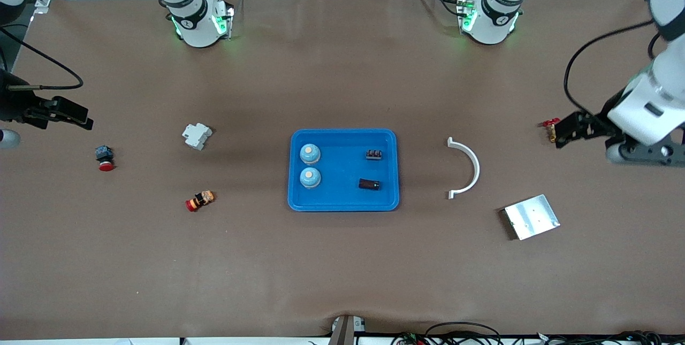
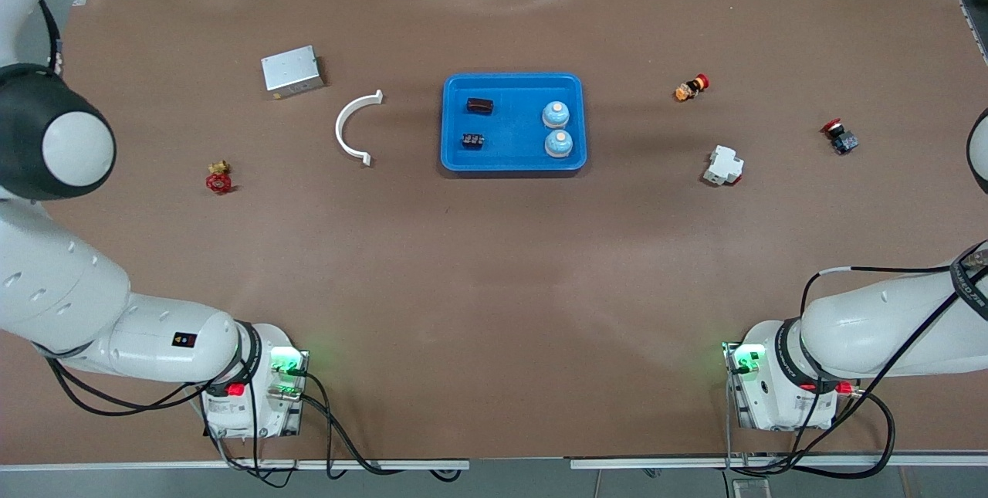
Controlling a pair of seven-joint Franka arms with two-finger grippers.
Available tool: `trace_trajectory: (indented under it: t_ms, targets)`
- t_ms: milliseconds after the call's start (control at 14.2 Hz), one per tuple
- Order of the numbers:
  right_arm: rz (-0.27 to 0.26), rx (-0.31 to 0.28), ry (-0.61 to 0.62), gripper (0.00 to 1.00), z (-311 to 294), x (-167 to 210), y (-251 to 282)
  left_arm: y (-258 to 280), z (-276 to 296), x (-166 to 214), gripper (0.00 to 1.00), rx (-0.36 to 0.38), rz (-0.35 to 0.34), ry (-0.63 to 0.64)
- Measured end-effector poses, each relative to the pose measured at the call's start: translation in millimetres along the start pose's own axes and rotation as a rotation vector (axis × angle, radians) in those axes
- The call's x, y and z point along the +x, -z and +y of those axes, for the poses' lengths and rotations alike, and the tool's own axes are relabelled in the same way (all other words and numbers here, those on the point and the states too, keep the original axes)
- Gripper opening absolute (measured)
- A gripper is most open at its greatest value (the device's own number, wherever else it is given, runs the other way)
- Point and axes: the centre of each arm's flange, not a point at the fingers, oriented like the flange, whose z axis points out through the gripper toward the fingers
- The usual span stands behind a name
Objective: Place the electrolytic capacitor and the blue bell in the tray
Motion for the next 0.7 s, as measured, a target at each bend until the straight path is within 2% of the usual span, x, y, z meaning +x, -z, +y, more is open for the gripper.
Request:
trace_trajectory:
  t_ms: [282, 705]
  targets:
    - [0.000, 0.000, 0.000, 1.00, 0, 0, 0, 15, -2, -23, 1.00, 0.002, -0.013, -0.008]
    - [0.000, 0.000, 0.000, 1.00, 0, 0, 0, 4, 6, -29, 1.00, 0.002, -0.057, -0.025]
